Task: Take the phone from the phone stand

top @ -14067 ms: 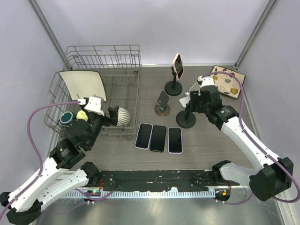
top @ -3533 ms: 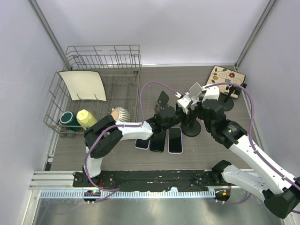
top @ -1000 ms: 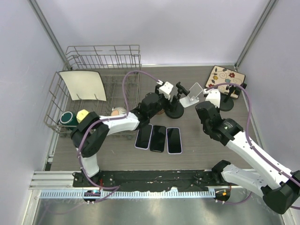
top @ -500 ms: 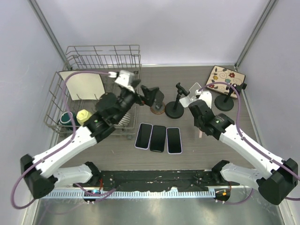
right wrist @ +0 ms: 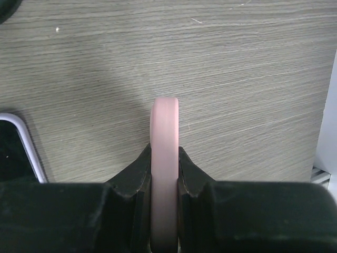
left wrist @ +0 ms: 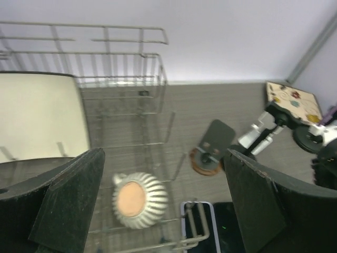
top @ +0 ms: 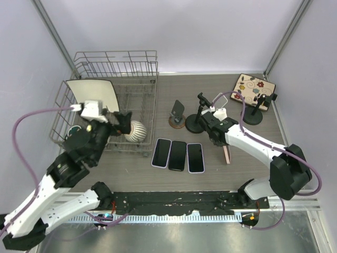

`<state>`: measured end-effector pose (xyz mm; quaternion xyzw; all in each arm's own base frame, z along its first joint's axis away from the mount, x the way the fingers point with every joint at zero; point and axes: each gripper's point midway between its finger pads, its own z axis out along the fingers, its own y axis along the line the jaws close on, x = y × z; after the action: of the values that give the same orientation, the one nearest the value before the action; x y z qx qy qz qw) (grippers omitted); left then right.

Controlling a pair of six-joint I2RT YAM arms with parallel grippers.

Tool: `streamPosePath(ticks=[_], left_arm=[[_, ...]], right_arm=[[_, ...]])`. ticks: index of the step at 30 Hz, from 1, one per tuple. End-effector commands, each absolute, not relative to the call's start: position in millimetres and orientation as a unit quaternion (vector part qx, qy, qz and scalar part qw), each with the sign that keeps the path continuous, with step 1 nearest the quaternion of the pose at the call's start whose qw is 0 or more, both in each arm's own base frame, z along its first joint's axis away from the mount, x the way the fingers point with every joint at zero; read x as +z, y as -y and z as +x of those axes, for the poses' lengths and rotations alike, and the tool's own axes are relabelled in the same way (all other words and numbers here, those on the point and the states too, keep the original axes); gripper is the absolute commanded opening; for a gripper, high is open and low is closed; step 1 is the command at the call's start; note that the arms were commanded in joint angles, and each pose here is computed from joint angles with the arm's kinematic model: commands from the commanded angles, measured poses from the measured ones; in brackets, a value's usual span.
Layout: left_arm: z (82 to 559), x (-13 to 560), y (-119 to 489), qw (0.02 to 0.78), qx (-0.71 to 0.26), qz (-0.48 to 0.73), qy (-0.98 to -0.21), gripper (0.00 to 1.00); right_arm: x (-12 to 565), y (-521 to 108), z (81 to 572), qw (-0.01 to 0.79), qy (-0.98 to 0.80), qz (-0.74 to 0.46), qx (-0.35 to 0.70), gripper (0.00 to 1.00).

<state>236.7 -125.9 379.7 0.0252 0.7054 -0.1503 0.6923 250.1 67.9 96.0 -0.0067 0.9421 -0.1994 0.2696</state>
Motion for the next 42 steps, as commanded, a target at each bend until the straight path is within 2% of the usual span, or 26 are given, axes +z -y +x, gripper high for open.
streamPosePath(ticks=[1, 5, 8, 11, 18, 24, 31, 35, 42], left_arm=[[225, 348, 74, 0.698, -0.046, 0.017, -0.714, 1.00], [218, 338, 46, 0.717, -0.012, -0.017, -0.697, 1.00], [214, 339, 31, 0.734, -0.003, -0.042, -0.678, 1.00], [209, 343, 26, 0.745, -0.012, -0.053, -0.665, 1.00], [207, 339, 21, 0.749, -0.004, -0.051, -0.660, 1.00], [210, 334, 26, 0.745, 0.004, -0.037, -0.666, 0.99], [217, 326, 34, 0.735, 0.014, -0.017, -0.678, 0.99], [220, 322, 38, 0.730, 0.019, -0.008, -0.683, 0.99], [225, 317, 43, 0.724, 0.023, 0.005, -0.689, 0.99]], right_arm=[[100, -64, 258, 0.282, -0.933, 0.017, -0.224, 0.01], [76, -69, 255, 0.252, -0.940, 0.020, -0.228, 0.01], [64, -73, 257, 0.235, -0.944, 0.024, -0.231, 0.06], [54, -81, 258, 0.224, -0.949, 0.023, -0.219, 0.14], [44, -102, 260, 0.226, -0.960, 0.027, -0.163, 0.39], [39, -120, 263, 0.239, -0.964, 0.035, -0.107, 0.52], [37, -129, 264, 0.236, -0.968, 0.030, -0.085, 0.57], [39, -134, 261, 0.233, -0.970, 0.025, -0.069, 0.64], [50, -143, 259, 0.238, -0.970, 0.021, -0.035, 0.68]])
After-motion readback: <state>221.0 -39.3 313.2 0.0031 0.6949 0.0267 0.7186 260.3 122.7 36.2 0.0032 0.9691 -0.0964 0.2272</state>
